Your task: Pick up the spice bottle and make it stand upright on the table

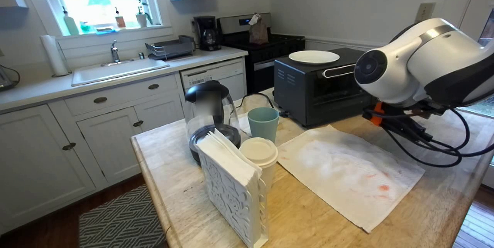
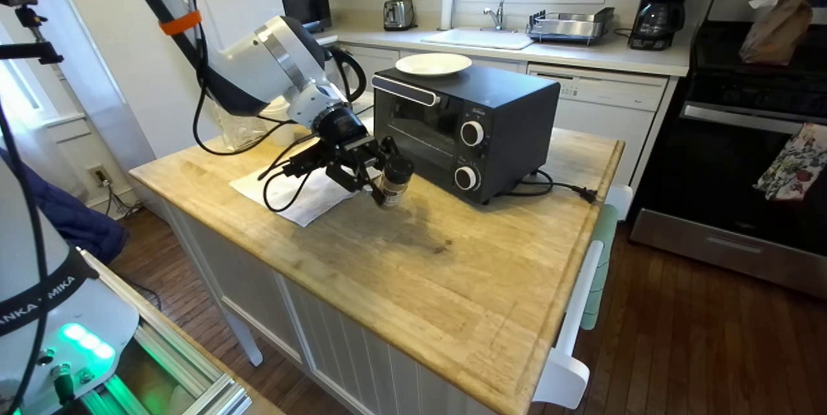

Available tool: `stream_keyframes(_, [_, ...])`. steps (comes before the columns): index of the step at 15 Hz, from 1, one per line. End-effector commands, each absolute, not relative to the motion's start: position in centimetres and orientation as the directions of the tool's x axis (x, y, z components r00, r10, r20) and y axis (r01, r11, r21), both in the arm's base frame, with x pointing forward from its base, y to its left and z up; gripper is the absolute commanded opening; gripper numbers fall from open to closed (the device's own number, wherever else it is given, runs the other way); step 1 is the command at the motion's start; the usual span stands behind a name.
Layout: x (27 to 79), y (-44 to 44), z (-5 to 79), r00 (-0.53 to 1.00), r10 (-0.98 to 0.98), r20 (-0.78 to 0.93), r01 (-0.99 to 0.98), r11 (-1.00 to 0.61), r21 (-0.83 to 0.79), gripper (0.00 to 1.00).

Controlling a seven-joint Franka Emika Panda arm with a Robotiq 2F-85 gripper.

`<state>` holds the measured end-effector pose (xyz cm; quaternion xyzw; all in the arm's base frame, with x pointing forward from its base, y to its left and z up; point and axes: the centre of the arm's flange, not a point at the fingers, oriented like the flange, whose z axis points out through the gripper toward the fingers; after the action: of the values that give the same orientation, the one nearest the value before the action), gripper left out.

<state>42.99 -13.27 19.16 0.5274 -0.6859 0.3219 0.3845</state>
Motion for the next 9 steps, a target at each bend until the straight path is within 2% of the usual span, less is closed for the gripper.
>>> stream_keyframes(1, [44.5, -12.7, 16.4, -0.154, -0.451, 0.879, -0.977, 0.202, -0.067, 0.22])
stream_keyframes(9, [46.0, -12.2, 12.7, -0.084, -0.548, 0.832, -0.994, 0.103, -0.032, 0.22])
